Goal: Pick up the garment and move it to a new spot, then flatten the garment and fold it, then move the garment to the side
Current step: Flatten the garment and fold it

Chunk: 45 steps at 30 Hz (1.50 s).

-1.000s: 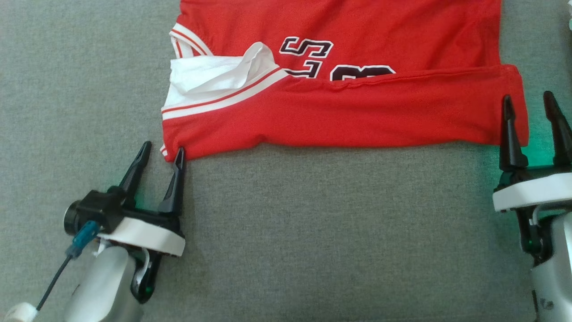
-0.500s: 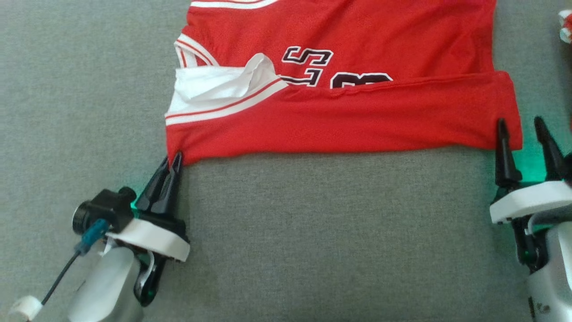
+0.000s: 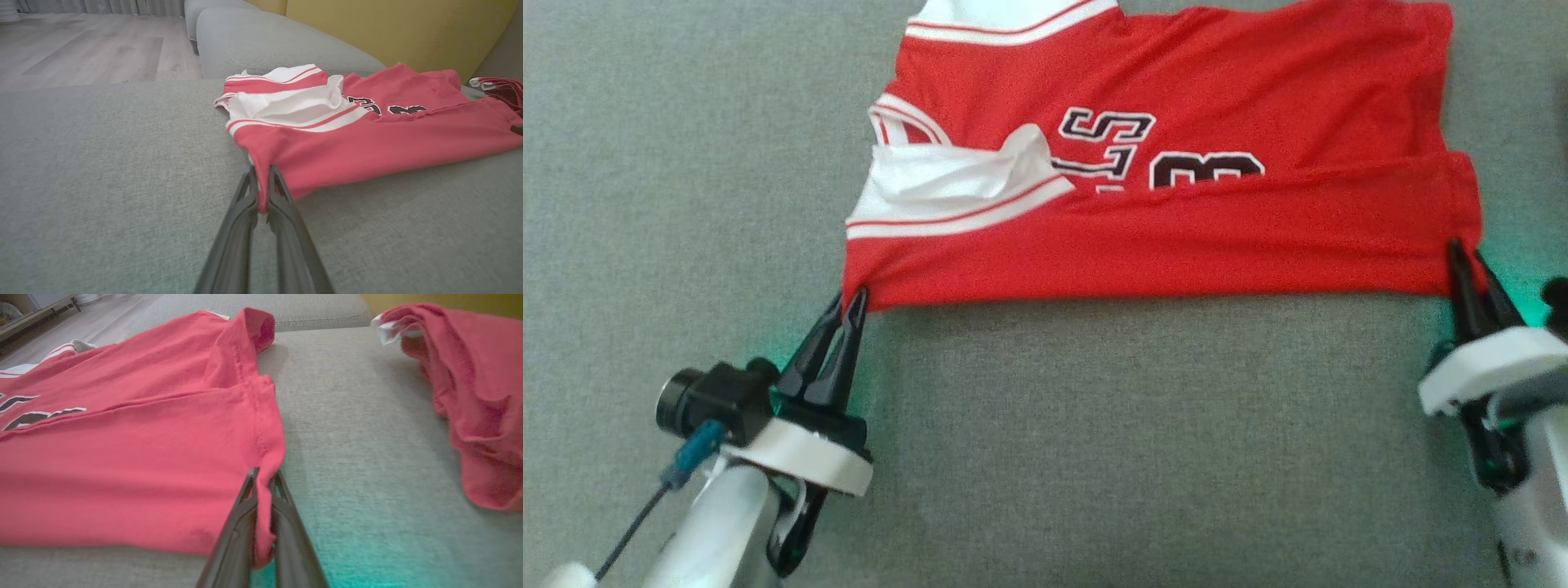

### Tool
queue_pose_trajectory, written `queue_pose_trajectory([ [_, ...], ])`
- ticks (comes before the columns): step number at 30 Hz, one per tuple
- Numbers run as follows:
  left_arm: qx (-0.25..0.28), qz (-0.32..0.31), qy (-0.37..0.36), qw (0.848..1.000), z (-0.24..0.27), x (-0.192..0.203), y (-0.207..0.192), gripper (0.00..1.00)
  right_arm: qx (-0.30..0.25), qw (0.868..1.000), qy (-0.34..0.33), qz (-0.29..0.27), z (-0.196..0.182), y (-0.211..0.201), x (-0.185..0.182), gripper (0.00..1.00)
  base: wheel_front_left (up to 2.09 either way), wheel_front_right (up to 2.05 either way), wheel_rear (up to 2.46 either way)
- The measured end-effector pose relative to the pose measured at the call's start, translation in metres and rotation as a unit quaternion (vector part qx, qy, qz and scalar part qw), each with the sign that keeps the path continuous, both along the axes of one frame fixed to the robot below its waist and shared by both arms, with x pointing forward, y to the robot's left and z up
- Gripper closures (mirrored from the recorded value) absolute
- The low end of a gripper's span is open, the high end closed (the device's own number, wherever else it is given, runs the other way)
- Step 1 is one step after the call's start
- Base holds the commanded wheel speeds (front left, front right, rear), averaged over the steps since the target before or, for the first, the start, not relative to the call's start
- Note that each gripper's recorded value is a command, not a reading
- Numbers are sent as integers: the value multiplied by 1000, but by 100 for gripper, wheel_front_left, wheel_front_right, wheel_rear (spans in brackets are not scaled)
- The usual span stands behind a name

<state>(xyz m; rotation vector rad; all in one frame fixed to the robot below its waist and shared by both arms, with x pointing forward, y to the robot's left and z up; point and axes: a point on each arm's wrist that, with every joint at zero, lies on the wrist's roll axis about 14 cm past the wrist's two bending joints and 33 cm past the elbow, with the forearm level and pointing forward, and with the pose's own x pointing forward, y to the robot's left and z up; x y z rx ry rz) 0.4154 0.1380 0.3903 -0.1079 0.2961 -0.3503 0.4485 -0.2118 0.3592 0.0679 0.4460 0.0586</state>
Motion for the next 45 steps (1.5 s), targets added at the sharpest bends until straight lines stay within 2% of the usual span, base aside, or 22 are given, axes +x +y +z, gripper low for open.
queue_pose_trajectory([
  [5, 6, -9, -10, 1000, 7, -18, -2, 100, -15, 1000, 8, -5, 3, -19, -25, 100, 0, 0, 0],
  [16, 10, -32, 43, 999, -13, -81, -7, 100, -22, 998, 61, -16, 7, -35, -99, 100, 0, 0, 0],
  [17, 9, -33, 44, 998, -13, -84, -8, 100, -22, 998, 65, -18, 7, -35, -103, 32, 0, 0, 0],
  [18, 9, -32, 43, 999, -12, -84, -8, 67, -19, 998, 64, -21, 8, -35, -104, 0, 0, 0, 0],
  [19, 9, -32, 40, 999, -11, -83, -7, 0, -15, 998, 60, -24, 10, -33, -105, 0, 0, 0, 0],
  [24, 11, -29, 19, 999, 1, -79, -5, 0, -9, 999, 29, -27, 27, -31, -97, 0, 0, 0, 0],
  [27, 18, -49, -7, 999, 14, -66, -8, 0, -11, 1000, 10, -25, 36, -30, -90, 0, 0, 0, 0],
  [30, 43, -78, -57, 994, 41, -31, -8, 0, -16, 1000, -1, -23, 39, -30, -83, 0, 0, 0, 0],
  [36, 86, -148, -143, 975, 111, 61, -23, 0, -13, 1000, -20, -2, 42, -11, -56, 0, 0, 0, 0],
  [41, 94, -211, -82, 969, 115, 105, -47, 0, -19, 1000, -24, -8, 41, -14, -44, 0, 0, 0, 0],
  [45, 101, -226, -20, 969, 102, 129, -53, 0, -24, 999, -26, -21, 40, -17, -43, 0, 0, 0, 0],
])
